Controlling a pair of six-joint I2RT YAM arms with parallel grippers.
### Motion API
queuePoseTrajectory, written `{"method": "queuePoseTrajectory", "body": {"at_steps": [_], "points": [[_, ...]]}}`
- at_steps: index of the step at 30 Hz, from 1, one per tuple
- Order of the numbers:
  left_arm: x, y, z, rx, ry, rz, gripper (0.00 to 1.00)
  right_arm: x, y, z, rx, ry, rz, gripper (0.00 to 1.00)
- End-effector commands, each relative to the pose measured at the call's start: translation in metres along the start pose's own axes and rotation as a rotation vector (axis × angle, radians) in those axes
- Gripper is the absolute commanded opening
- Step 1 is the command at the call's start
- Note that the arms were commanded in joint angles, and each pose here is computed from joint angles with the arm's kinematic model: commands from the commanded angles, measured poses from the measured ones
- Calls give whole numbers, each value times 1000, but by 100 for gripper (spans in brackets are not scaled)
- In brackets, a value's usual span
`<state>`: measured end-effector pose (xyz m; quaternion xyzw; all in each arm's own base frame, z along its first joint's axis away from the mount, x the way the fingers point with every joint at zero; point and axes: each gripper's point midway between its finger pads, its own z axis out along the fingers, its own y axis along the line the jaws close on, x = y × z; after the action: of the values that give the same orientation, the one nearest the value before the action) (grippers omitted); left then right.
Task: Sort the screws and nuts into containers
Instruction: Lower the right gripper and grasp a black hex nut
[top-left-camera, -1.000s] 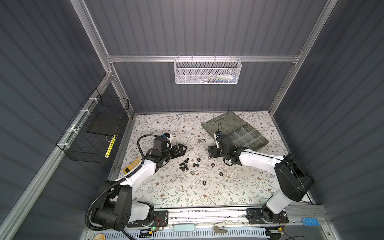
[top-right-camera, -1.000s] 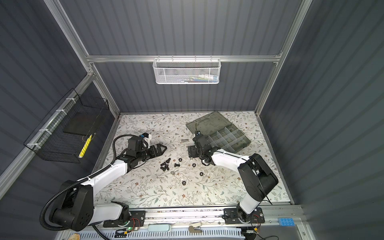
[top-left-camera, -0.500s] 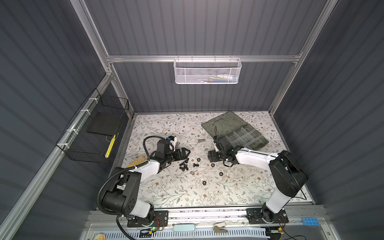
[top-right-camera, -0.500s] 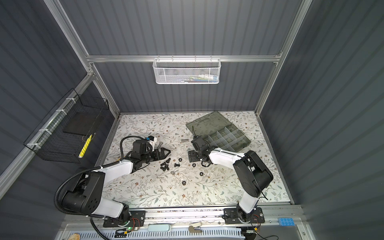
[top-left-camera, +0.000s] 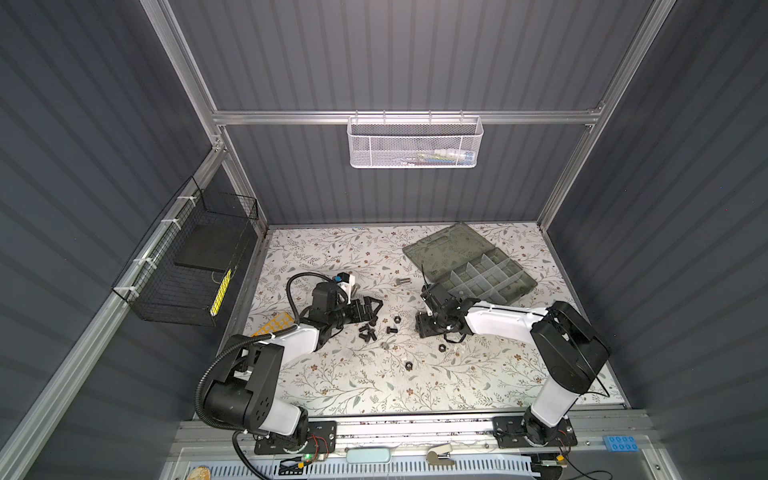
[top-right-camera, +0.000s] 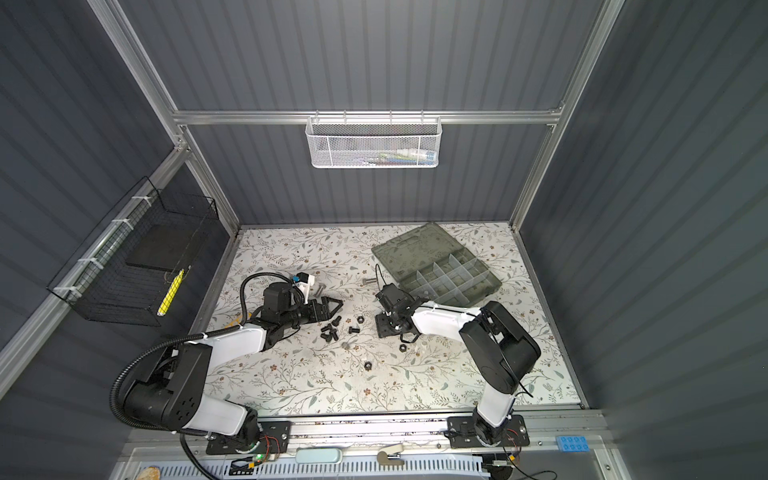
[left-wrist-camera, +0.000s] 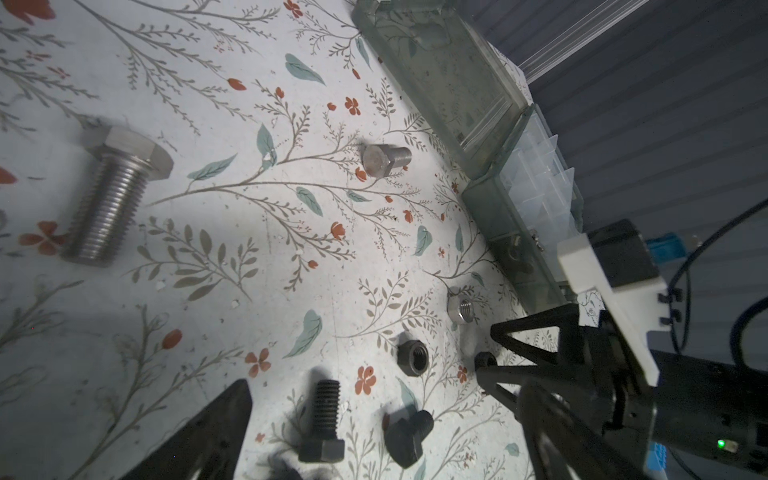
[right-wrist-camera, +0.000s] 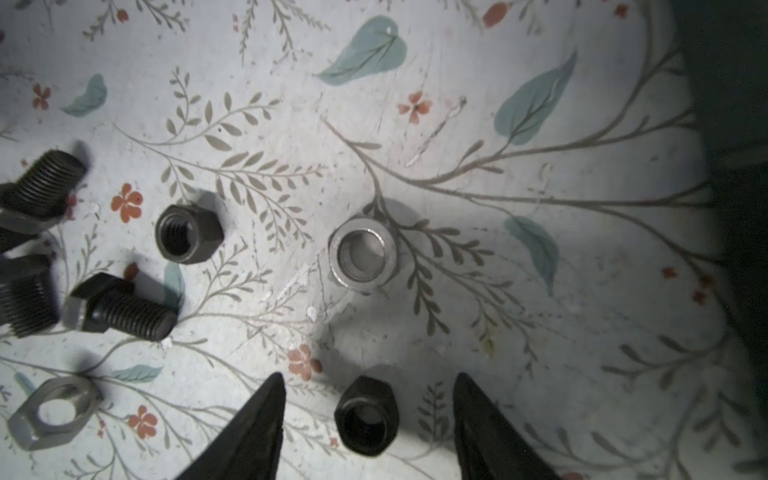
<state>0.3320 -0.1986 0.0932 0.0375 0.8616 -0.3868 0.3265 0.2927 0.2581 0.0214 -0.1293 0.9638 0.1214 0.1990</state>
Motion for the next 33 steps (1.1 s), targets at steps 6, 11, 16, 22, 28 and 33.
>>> {"method": "queuePoseTrajectory", "body": {"at_steps": [6,11,16,22,28,33], "points": [[-1,-12,-5,62,-16,-8,100,20,-14,10,78,69,5,54],[-1,-12,-6,59,-17,-6,100,24,-13,11,112,88,-25,49],[-1,-12,-5,60,-14,-9,100,29,-14,10,155,98,-45,45],[1,-12,-4,64,-9,-10,100,33,-14,11,185,105,-52,38],[1,-11,-3,65,-6,-16,100,35,-14,10,214,101,-66,36],[1,-12,-4,67,-8,-15,100,36,-15,10,223,101,-71,35]]}}
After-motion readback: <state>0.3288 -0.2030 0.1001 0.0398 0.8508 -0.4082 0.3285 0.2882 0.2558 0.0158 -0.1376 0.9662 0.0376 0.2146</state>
